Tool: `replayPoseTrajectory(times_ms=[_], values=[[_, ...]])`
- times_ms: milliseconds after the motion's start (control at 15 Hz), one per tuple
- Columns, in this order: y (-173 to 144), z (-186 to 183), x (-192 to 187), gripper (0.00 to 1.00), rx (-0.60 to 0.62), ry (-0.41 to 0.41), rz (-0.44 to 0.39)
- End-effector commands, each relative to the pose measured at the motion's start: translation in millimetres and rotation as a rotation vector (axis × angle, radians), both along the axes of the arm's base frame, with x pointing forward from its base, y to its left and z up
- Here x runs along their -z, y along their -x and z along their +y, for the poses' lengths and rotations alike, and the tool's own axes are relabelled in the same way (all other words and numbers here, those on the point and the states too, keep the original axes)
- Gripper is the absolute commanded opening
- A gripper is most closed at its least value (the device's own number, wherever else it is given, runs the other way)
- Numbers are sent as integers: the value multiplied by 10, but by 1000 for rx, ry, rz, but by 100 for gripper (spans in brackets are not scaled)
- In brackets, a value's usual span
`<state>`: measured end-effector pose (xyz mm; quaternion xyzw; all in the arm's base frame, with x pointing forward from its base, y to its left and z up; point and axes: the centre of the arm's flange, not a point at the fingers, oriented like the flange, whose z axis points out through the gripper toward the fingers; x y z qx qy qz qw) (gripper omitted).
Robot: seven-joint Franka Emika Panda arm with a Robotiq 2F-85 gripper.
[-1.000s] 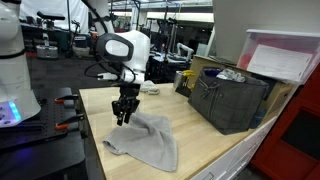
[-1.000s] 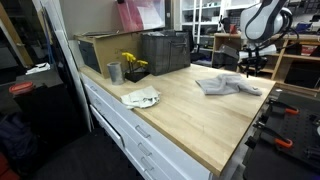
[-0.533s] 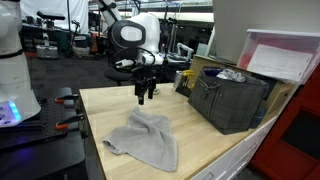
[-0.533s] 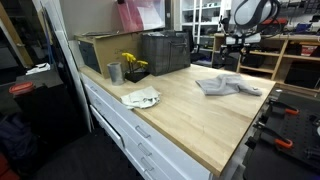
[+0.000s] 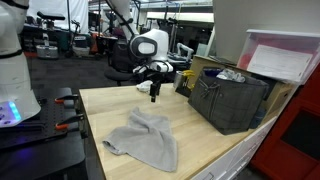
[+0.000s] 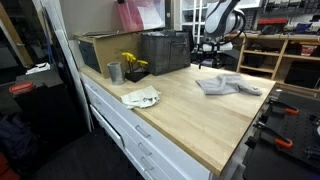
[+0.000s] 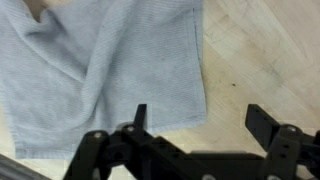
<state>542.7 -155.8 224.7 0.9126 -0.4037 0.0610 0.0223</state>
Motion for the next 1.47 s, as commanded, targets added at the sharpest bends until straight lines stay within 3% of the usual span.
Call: replayPoseTrajectory(times_ms=[0,533,600,667,800,1133,1400], values=[[-491,-265,317,100,-51,5,13],[-890,-689,866,100,-121,1,84],[-909,-695,908,95,-135,-9,96],[-926,-691,945,71,-144,-21,107],[-933,-649,1031,67,-163,-44,132],[-892,-600,1190,28,-172,-83,174],[-882,-626,1020,0,-161,-80,159]])
